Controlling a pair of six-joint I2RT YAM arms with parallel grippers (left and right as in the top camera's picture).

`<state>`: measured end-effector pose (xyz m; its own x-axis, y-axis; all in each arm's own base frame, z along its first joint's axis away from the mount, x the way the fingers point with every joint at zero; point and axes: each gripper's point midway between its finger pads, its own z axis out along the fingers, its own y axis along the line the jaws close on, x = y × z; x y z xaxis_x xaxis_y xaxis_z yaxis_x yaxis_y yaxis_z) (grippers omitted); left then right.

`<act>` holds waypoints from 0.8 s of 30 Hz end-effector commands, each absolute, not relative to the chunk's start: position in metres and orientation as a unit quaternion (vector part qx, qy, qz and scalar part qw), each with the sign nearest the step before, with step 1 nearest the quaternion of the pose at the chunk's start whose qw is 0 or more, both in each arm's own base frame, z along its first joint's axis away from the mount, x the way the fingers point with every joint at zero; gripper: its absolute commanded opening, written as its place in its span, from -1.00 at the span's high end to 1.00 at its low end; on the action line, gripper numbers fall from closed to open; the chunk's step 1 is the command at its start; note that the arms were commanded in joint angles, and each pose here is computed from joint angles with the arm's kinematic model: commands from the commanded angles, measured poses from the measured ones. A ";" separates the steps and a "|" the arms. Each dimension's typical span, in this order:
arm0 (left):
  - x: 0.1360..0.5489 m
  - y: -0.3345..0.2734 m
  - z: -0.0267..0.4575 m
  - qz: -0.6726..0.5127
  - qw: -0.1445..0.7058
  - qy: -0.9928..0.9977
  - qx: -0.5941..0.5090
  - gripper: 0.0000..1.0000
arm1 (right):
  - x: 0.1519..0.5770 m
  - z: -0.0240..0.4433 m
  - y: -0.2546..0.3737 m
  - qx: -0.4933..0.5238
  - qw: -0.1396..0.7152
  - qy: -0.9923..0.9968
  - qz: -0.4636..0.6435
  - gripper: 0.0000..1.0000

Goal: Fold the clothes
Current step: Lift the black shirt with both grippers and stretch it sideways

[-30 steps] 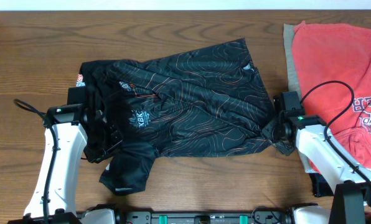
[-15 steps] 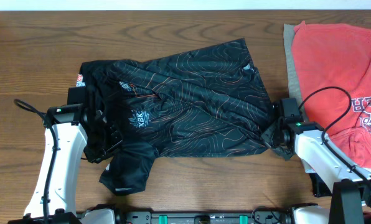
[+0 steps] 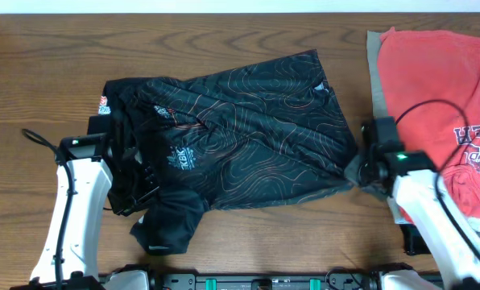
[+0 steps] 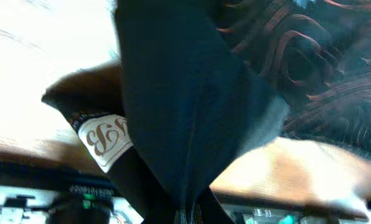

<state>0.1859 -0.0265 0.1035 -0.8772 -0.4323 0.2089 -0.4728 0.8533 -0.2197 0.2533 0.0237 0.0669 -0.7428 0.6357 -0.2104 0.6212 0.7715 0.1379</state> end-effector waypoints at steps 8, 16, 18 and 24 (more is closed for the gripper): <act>0.198 -0.034 0.188 0.177 -0.029 -0.969 0.169 0.88 | 0.255 0.168 -0.010 0.300 0.231 0.925 0.018 0.98; 0.192 -0.035 0.211 0.179 -0.092 -0.967 0.155 0.89 | 0.246 0.190 -0.014 0.246 0.264 0.933 0.015 0.98; 0.198 -0.034 0.223 0.180 -0.124 -0.965 0.147 0.88 | 0.249 0.202 -0.011 0.230 0.279 0.932 0.023 0.98; 0.221 -0.029 0.281 0.174 -0.243 -0.947 0.118 0.88 | 0.262 0.263 -0.011 0.215 0.363 0.906 0.041 0.98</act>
<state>0.2139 -0.0314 0.2480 -0.8954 -0.3342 -0.2942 -0.2066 0.8971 -0.3905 0.2569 -0.0060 0.2243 -0.7056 0.4481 -0.5490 0.3995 0.8914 0.2141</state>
